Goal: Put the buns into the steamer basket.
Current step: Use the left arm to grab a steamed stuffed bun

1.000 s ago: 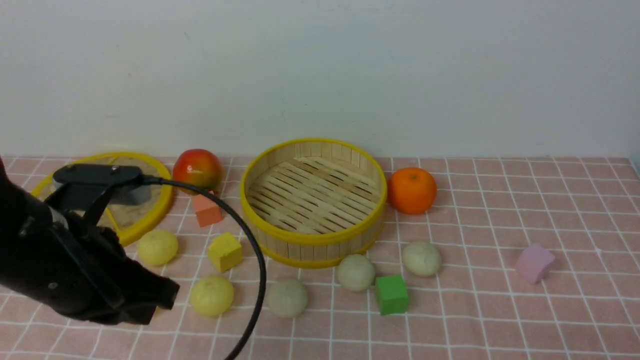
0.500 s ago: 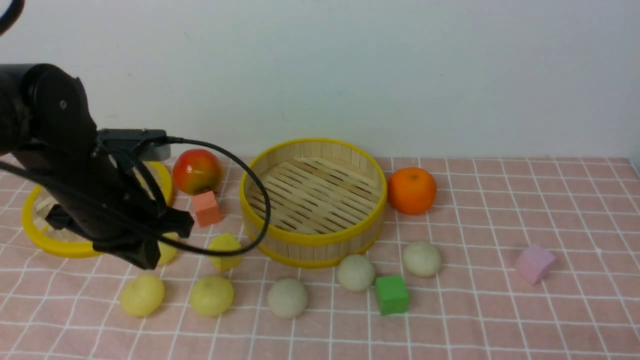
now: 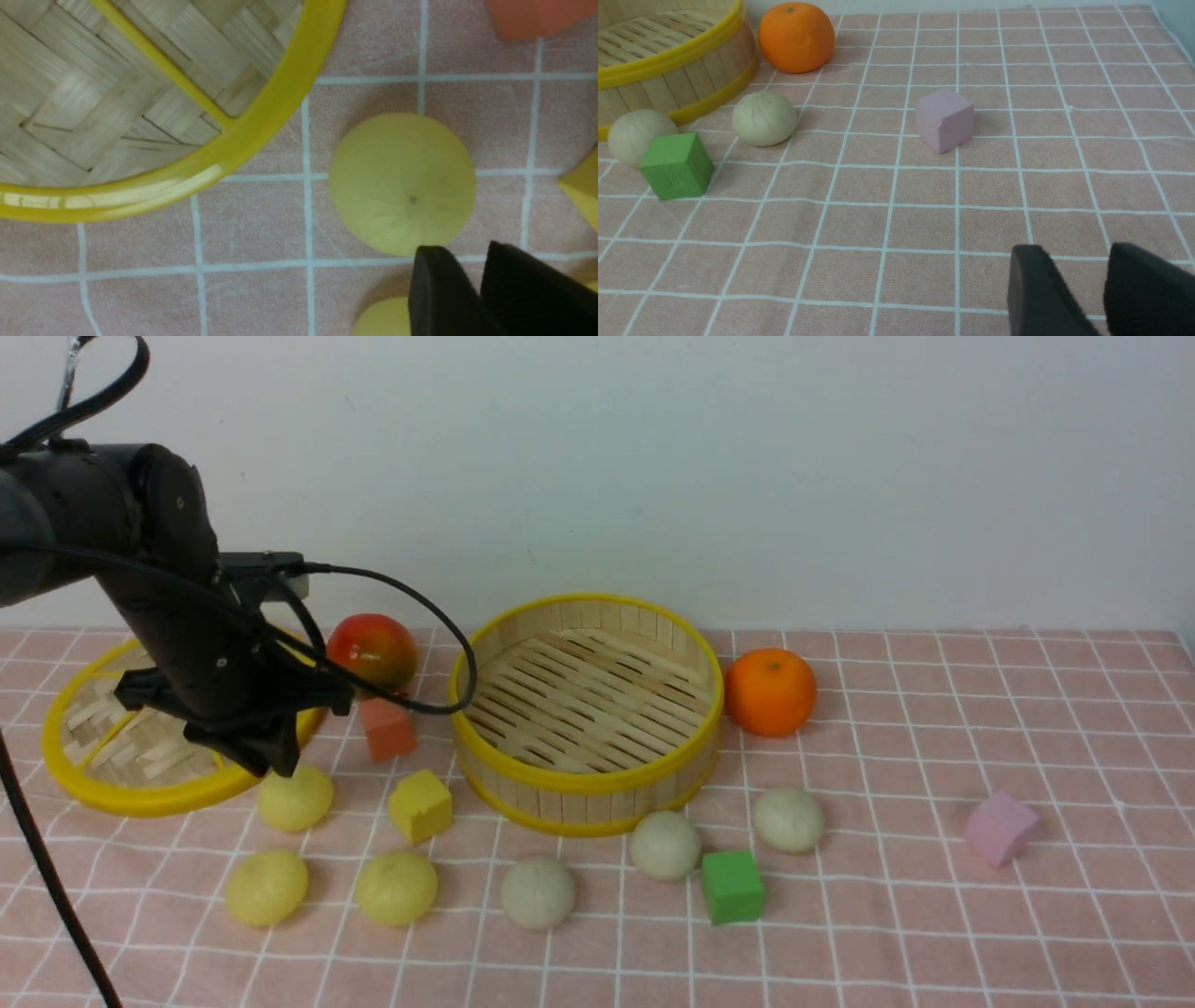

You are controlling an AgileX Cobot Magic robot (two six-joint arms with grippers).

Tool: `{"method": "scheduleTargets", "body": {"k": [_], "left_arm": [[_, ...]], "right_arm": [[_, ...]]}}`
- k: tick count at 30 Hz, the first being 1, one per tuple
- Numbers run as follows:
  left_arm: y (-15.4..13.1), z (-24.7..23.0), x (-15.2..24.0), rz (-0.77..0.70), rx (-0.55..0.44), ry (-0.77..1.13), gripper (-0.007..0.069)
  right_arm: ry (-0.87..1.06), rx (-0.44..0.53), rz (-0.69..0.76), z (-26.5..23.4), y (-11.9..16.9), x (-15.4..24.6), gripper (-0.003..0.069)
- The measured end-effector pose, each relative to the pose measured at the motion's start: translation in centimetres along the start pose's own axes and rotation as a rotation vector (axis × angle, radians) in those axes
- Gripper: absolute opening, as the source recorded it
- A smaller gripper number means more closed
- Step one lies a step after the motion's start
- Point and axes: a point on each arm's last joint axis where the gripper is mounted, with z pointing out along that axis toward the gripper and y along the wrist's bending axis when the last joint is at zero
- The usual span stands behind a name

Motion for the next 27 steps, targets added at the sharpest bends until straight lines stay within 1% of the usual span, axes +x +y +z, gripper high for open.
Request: {"method": "scheduleTargets", "body": {"k": [2,3,4,6,10,17,27], "left_arm": [[0.2,0.9,-0.2,0.005,-0.012,0.019,0.024],[0.2,0.9,-0.2,0.005,-0.013,0.019,0.024],[0.2,1.2,-0.3,0.007,-0.016,0.023,0.0269],[0.3,1.3,-0.4,0.009,-0.018,0.009,0.0286],[0.2,1.2,-0.8,0.009,-0.016,-0.022,0.0288],[0.2,1.4,-1.0,0.009,-0.015,-0.044,0.0268],[0.3,3.4,-0.7,0.008,-0.019,0.011,0.0265]], "right_arm": [[0.0,0.0,0.0,0.0,0.0,0.0,0.0239],[0.0,0.0,0.0,0.0,0.0,0.0,0.0239],[0.0,0.0,0.0,0.0,0.0,0.0,0.0239],[0.0,0.0,0.0,0.0,0.0,0.0,0.0239],[0.0,0.0,0.0,0.0,0.0,0.0,0.0239],[0.0,0.0,0.0,0.0,0.0,0.0,0.0239],[0.0,0.0,0.0,0.0,0.0,0.0,0.0239]]}}
